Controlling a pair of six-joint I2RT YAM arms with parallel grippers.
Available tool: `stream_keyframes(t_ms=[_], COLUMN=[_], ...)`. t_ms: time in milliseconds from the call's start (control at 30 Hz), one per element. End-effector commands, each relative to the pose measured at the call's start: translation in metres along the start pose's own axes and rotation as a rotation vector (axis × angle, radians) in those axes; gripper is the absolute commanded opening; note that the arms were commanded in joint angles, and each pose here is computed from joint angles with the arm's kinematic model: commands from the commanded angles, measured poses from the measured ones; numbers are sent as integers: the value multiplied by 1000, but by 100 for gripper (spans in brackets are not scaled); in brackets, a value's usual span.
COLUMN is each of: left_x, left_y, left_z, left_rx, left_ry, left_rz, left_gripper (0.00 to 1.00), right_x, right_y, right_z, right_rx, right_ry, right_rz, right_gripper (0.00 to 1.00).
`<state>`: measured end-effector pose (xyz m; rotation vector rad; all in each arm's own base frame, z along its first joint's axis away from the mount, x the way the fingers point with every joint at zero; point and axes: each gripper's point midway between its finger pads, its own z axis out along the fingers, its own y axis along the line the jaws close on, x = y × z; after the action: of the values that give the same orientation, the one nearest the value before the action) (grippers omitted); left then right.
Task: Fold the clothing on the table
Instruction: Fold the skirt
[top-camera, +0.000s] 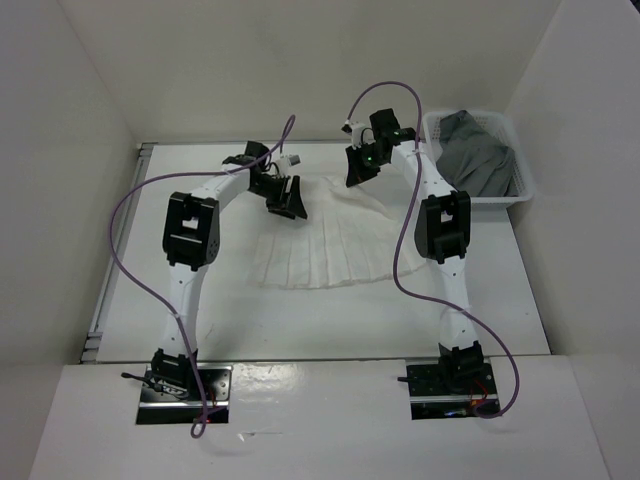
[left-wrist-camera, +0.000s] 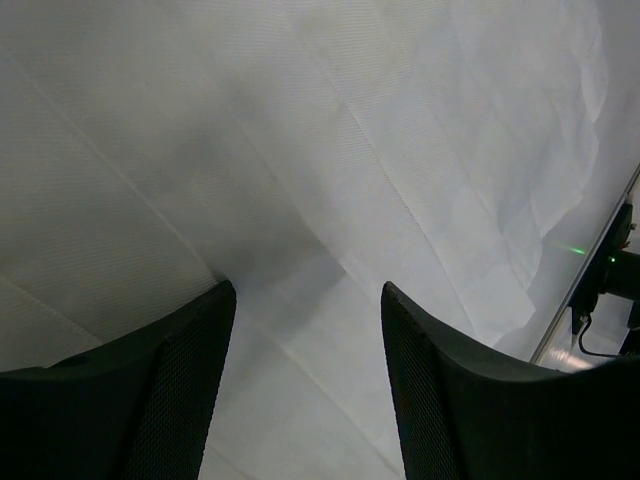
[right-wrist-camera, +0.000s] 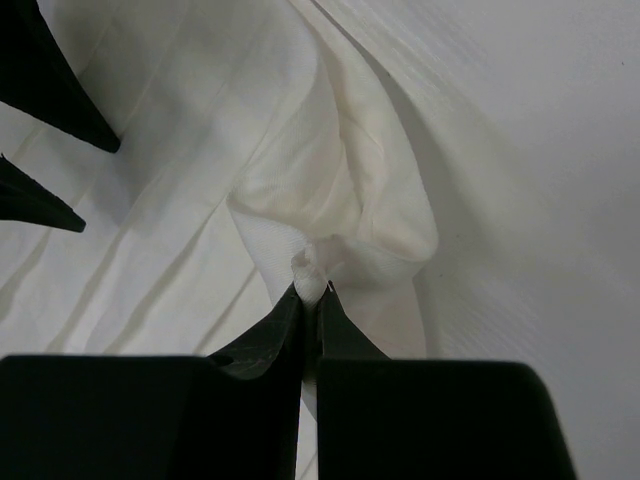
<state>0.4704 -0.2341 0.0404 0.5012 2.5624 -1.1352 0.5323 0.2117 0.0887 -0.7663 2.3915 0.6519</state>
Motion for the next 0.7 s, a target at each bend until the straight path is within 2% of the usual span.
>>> stream_keyframes(t_ms=[0, 133, 300, 500, 567, 667], left_x=[46, 78, 82, 12, -18, -43], left_y=[17, 17, 13, -36, -41, -27], left_z=[9, 7, 0, -45, -70, -99], left_rx=[-89, -88, -98, -2, 8, 48], left_ry=[118, 176, 179, 31, -46, -130], left_rz=[-56, -95, -77, 106, 156, 132], left_gripper=[68, 67, 67, 70, 71, 72], right_x=[-40, -43, -43, -42, -42, -42], right_y=[14, 18, 18, 25, 29, 30], right_z=[-34, -38, -38, -36, -34, -35], right_rx=[19, 11, 11, -6, -12, -12], right_ry=[-99, -109, -109, -101, -98, -97], right_rz=[-77, -82, -82, -85, -91, -90], right_gripper=[0, 0, 0, 0, 0, 0])
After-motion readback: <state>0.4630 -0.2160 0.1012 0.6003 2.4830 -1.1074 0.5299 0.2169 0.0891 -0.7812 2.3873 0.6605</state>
